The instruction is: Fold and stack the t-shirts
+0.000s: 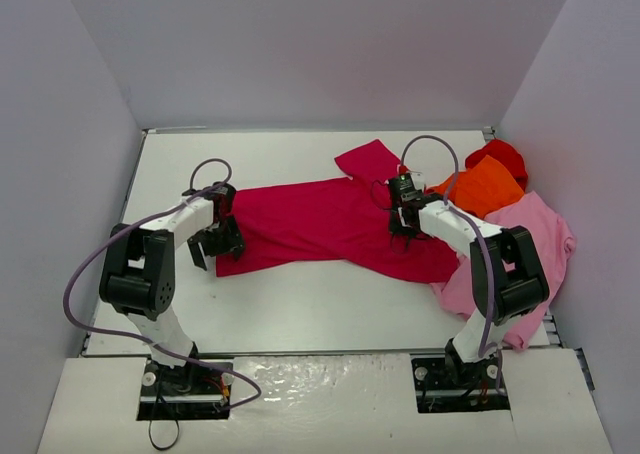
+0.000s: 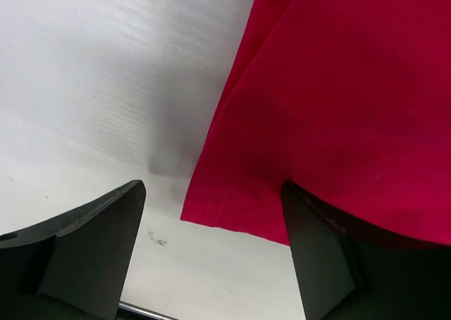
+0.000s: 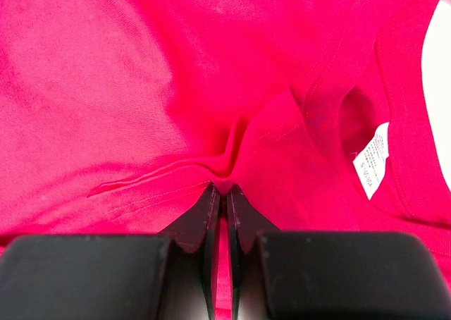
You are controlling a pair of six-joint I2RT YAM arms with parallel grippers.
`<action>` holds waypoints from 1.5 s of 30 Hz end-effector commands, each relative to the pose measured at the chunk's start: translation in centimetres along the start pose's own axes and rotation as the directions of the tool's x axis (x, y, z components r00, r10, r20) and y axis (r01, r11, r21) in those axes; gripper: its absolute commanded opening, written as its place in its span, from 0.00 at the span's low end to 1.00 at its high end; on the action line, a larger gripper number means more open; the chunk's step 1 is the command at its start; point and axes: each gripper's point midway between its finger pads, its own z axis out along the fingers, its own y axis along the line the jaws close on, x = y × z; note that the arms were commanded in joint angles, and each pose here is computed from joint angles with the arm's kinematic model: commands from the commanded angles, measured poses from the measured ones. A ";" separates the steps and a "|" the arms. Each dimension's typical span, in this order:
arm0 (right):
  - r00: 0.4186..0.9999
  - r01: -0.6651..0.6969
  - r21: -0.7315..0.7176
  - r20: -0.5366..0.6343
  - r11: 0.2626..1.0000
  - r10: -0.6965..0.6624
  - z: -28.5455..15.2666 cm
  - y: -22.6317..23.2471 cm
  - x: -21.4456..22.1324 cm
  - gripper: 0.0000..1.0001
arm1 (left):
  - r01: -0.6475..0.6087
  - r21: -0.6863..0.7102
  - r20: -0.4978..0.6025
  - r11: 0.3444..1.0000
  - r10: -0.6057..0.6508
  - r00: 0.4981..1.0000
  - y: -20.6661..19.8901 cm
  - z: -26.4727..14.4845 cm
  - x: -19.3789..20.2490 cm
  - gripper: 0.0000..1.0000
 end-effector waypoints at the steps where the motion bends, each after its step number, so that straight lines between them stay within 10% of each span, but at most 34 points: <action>1: 0.997 -0.022 -0.035 0.069 0.999 0.024 -1.8 0.5 -2.1 0.00 | 0.037 0.065 -0.017 0.997 -0.036 0.999 -0.5 0.4 0.8 0.75; 8: 0.997 -0.025 -0.039 0.071 0.999 0.027 -2.0 0.5 -2.1 0.00 | 0.019 0.041 -0.089 0.999 -0.015 0.996 -0.5 2.5 2.2 0.68; 12: 0.997 -0.021 -0.025 0.072 0.999 0.022 -1.9 0.1 -1.9 0.00 | 0.023 0.032 -0.102 0.999 -0.020 0.995 -0.3 2.7 2.7 0.01; 45: 0.981 -0.094 0.067 0.174 0.993 0.081 5.4 -1.4 -12.8 0.00 | -0.052 -0.102 -0.082 0.993 0.044 0.996 2.5 0.9 1.7 0.00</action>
